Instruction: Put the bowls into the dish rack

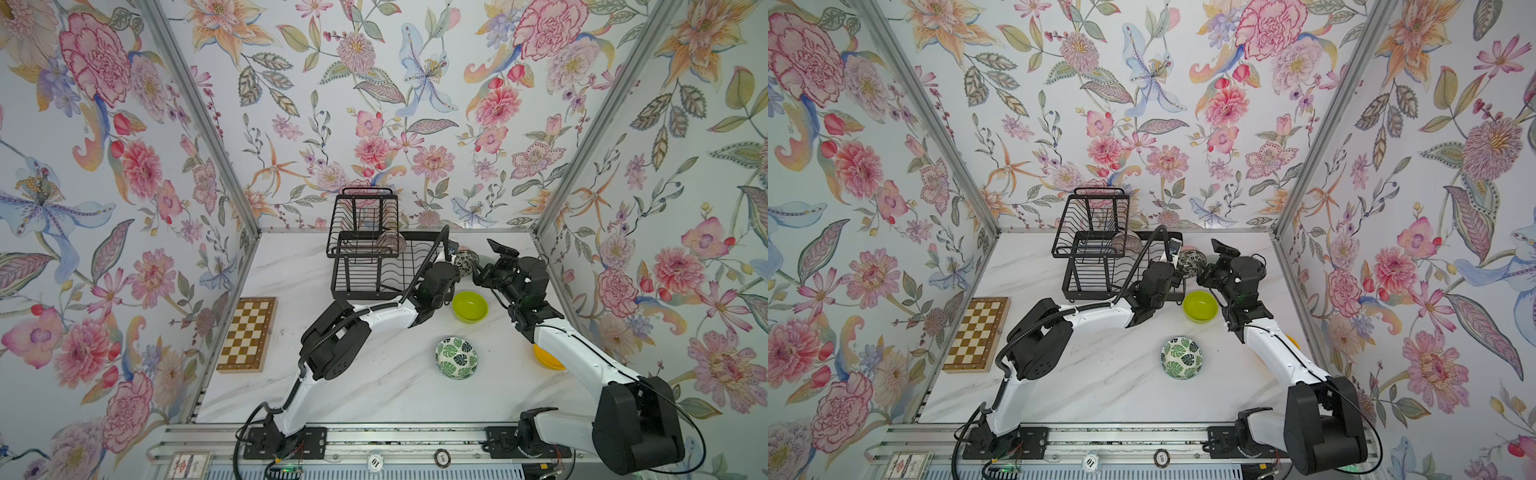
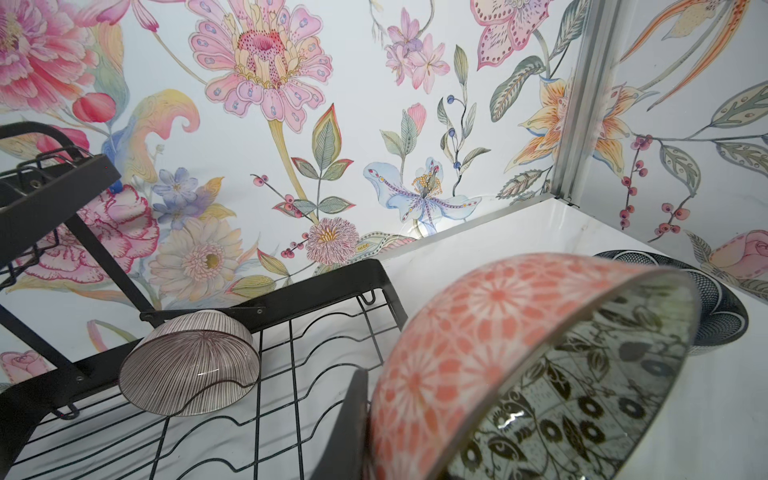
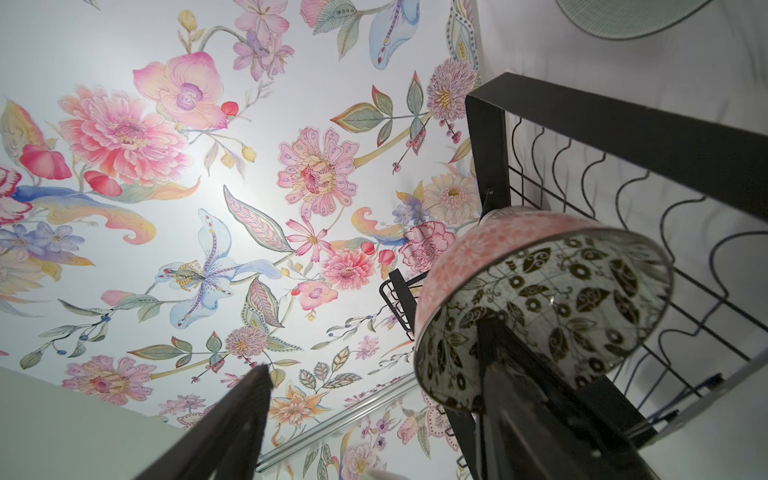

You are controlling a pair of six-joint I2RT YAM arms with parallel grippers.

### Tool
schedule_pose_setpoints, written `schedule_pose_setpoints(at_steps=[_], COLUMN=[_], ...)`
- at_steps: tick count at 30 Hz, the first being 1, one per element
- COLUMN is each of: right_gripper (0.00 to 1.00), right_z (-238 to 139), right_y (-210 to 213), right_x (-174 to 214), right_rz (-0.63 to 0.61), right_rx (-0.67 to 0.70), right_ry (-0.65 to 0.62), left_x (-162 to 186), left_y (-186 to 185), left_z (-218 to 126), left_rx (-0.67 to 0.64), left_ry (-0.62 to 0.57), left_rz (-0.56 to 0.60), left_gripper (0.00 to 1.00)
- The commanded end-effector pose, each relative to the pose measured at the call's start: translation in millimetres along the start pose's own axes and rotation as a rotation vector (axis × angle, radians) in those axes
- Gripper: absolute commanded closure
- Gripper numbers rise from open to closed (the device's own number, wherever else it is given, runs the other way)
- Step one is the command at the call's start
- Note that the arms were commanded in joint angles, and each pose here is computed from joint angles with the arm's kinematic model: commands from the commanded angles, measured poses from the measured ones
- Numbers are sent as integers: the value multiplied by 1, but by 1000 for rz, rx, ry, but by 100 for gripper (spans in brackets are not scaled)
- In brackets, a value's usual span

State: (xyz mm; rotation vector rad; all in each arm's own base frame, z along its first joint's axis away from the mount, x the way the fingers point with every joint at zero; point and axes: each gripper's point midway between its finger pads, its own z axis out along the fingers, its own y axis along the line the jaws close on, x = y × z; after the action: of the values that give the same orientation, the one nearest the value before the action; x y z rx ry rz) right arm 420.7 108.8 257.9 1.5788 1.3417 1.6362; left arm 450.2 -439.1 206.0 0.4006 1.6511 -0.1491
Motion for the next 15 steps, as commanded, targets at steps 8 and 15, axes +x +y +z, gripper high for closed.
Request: schedule_pose_setpoints(at_steps=[8, 15], right_gripper=[35, 50], right_z=[15, 21], right_y=[11, 4], right_x=[11, 11], right_rz=[29, 38], right_rx=[-59, -47], right_ry=[47, 44], left_x=[-44, -49], left_y=[7, 11], left_z=[-33, -40], left_rx=[-10, -17], left_ry=[-140, -168], left_rz=[-57, -53], left_gripper=[100, 100])
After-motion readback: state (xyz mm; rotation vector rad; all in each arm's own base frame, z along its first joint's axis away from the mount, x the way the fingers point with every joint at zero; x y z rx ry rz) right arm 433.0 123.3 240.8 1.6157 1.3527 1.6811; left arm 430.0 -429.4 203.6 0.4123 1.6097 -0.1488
